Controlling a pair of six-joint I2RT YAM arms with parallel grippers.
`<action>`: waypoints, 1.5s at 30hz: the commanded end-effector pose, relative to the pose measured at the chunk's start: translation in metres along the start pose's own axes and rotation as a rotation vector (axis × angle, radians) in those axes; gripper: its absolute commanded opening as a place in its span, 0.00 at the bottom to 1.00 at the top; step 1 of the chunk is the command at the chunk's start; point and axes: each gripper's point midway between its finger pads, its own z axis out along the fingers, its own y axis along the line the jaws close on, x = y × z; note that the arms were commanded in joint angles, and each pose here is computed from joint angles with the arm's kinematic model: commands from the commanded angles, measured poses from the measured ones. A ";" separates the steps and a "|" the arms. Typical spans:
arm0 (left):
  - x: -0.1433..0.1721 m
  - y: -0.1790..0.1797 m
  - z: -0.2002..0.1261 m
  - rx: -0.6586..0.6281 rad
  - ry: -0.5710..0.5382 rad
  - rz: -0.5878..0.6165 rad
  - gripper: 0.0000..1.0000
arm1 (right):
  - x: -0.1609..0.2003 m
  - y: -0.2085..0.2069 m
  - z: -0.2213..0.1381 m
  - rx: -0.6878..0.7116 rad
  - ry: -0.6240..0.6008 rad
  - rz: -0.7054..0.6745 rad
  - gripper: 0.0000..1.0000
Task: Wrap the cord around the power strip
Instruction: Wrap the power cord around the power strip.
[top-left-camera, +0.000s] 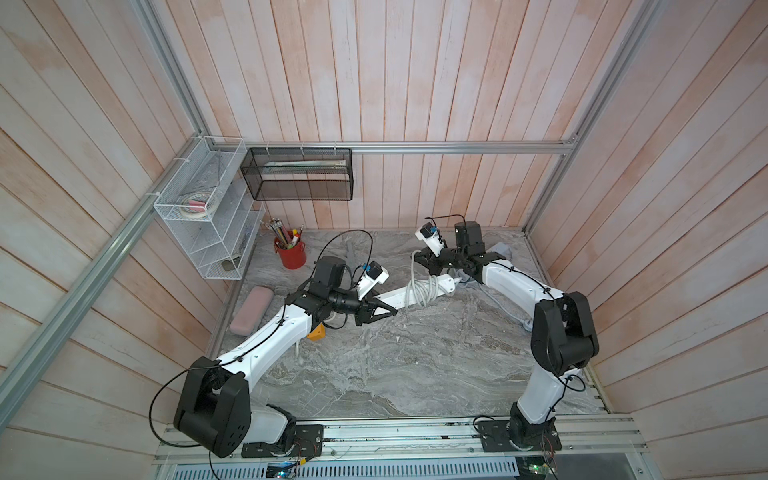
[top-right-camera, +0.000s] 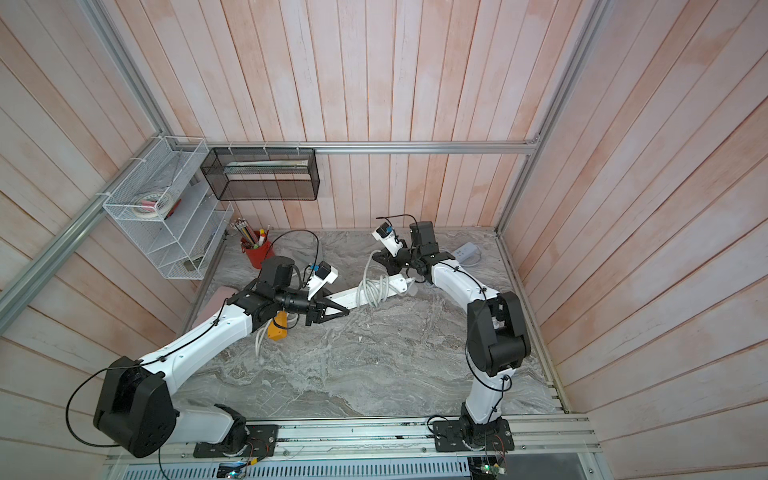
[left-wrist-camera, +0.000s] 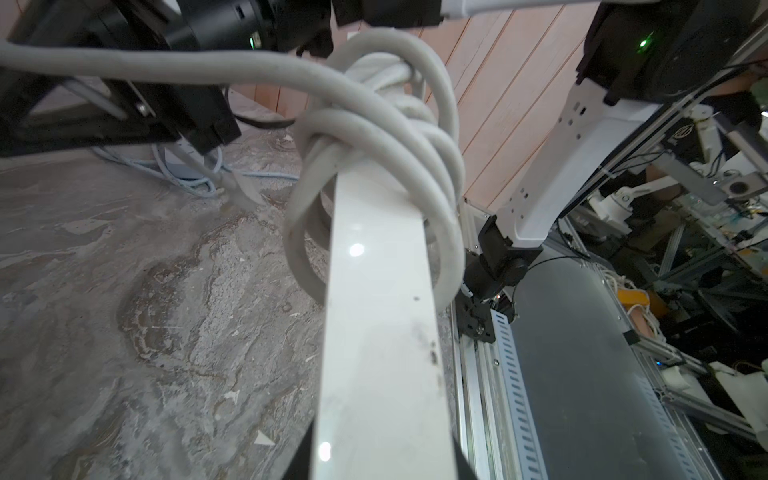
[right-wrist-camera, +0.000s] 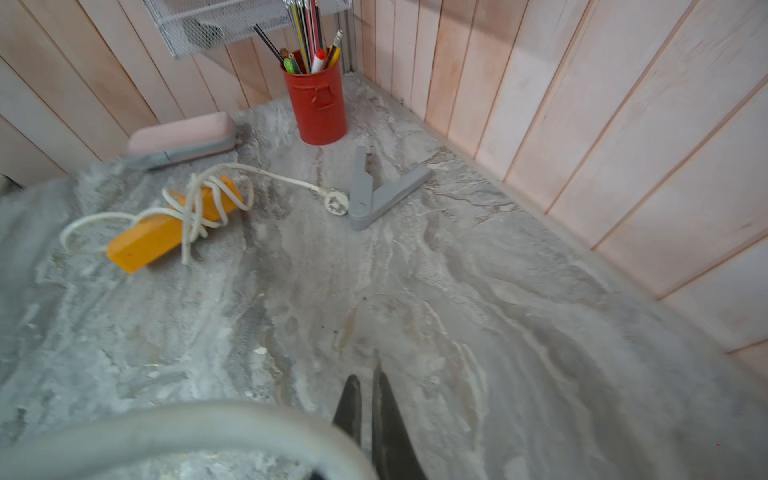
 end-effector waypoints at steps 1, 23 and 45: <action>-0.066 -0.048 -0.016 0.160 -0.231 0.256 0.00 | -0.017 -0.003 -0.007 -0.027 -0.158 0.177 0.08; 0.007 0.134 -0.046 -0.887 -0.430 -0.168 0.00 | 0.112 0.036 0.021 0.311 0.116 0.641 0.05; 0.081 0.161 -0.024 -0.978 -0.294 -0.367 0.00 | 0.195 0.049 0.014 0.621 0.540 0.422 0.29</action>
